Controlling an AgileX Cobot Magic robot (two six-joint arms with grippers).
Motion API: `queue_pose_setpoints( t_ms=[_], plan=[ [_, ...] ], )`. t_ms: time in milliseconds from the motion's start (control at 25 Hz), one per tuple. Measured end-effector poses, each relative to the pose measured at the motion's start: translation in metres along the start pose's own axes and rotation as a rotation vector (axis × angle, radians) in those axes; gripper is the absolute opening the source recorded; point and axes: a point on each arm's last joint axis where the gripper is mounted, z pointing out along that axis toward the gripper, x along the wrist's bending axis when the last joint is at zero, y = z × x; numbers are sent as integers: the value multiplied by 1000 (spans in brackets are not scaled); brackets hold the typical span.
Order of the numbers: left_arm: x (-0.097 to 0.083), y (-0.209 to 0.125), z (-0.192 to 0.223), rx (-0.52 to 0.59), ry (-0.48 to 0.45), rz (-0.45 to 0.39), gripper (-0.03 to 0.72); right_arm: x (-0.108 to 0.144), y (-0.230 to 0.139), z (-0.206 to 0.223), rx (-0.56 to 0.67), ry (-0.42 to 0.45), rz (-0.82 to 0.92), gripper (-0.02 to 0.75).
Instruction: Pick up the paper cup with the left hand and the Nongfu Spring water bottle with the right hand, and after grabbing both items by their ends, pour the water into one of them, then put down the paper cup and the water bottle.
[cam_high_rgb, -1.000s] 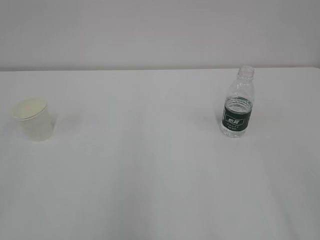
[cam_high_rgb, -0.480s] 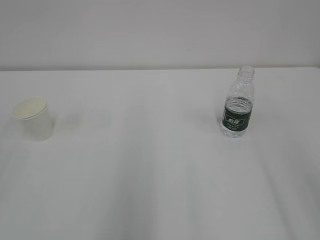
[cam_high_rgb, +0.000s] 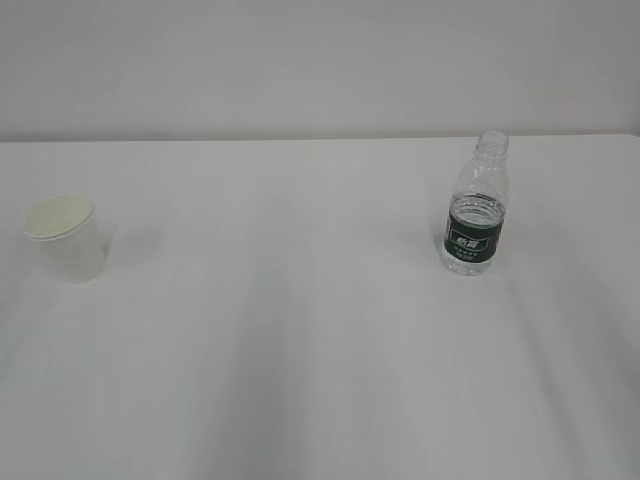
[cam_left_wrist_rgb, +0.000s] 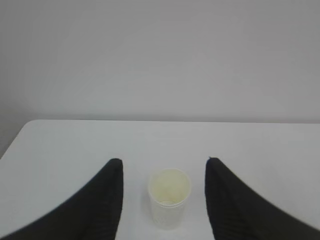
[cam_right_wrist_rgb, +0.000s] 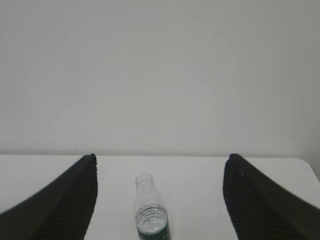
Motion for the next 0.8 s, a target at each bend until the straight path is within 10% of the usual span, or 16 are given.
queue_pose_setpoints(
  t_ms=[800],
  plan=[
    [-22, -13, 68, 29, -105, 22, 337, -3, -16, 82, 56, -16, 2, 587]
  ],
)
